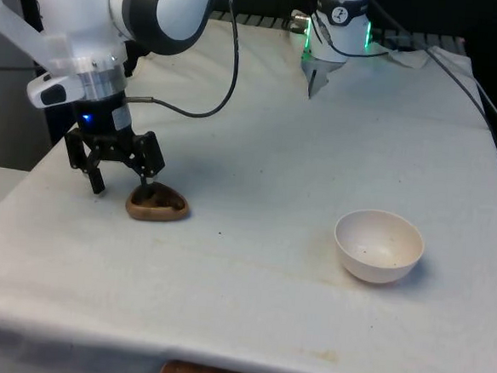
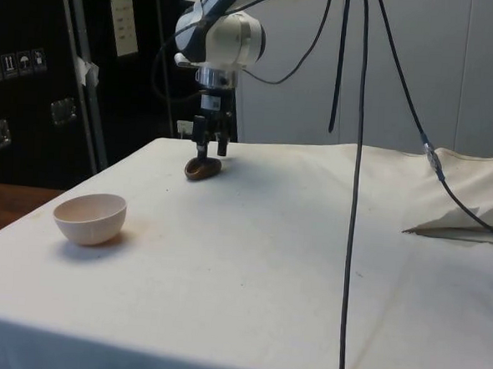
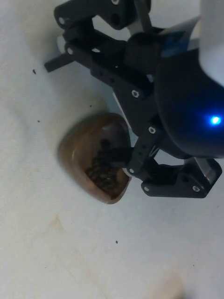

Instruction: Pour the coffee beans from the cup into the bowl.

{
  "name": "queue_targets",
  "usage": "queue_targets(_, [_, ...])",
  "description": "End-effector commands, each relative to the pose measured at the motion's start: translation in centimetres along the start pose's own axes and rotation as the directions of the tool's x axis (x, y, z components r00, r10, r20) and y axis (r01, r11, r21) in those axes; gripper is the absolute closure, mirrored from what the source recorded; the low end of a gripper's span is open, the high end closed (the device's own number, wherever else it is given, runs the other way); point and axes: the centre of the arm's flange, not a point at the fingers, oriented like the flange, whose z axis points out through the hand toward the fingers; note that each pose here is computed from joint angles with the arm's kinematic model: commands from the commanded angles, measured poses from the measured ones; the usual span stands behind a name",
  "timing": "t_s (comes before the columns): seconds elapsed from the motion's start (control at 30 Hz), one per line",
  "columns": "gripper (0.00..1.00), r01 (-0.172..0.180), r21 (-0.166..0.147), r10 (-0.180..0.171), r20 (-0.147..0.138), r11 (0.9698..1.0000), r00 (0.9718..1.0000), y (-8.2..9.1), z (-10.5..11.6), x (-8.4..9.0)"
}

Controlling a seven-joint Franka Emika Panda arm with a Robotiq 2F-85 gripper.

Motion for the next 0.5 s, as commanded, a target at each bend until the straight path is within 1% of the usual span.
queue_targets(0.0, [0.0,-0.005,-0.001,0.005,0.003,1.0,1.0,0.07,0.08,-0.08])
queue_targets(0.17, [0.0,-0.007,-0.001,0.007,0.003,1.0,1.0,0.07,0.08,-0.08])
queue_targets(0.2, [0.0,-0.002,0.0,0.002,0.001,1.0,1.0,0.02,0.04,-0.03])
queue_targets(0.27, [0.01,-0.006,-0.001,0.006,0.002,1.0,1.0,0.05,0.05,-0.04])
queue_targets(0.33, [0.11,-0.006,-0.001,0.006,0.002,1.0,1.0,0.05,0.05,-0.04])
queue_targets(0.37, [0.23,-0.006,-0.001,0.006,0.002,1.0,1.0,0.05,0.05,-0.04])
queue_targets(0.43, [0.34,-0.007,-0.001,0.007,0.002,1.0,1.0,0.05,0.05,-0.04])
queue_targets(0.47, [0.42,-0.007,-0.001,0.007,0.002,1.0,1.0,0.05,0.05,-0.04])
